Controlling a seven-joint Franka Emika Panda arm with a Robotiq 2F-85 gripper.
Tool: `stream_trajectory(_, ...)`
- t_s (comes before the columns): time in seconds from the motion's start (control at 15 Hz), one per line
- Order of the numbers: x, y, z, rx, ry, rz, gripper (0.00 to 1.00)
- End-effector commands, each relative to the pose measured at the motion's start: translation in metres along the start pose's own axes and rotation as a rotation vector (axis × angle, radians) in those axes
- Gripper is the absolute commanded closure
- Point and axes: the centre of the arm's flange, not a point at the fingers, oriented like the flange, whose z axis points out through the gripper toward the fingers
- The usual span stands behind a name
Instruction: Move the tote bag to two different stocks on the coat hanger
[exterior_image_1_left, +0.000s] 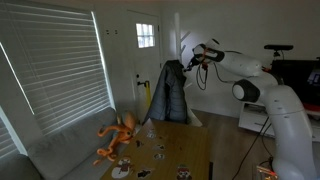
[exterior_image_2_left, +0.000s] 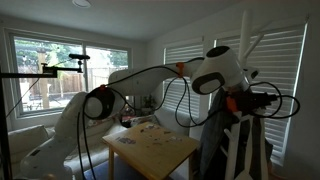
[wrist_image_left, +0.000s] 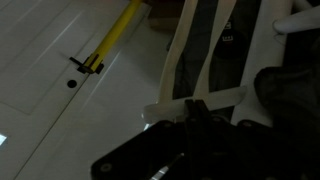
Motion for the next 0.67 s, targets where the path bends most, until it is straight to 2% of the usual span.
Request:
stream_trajectory(0.0,0.008,0.01,-0.006,0.05,0.008,-0.039,0.72)
stream_trajectory(0.07,0.01,0.009,-0.009,0.057,0.009,-0.039,0.71)
stream_trajectory(0.47,0.024,-0.004,-0.043,0.072,0.009,-0.013,0.3)
stream_trajectory(0.6,0.026,-0.01,-0.059,0.011,-0.021,0.08,0.16)
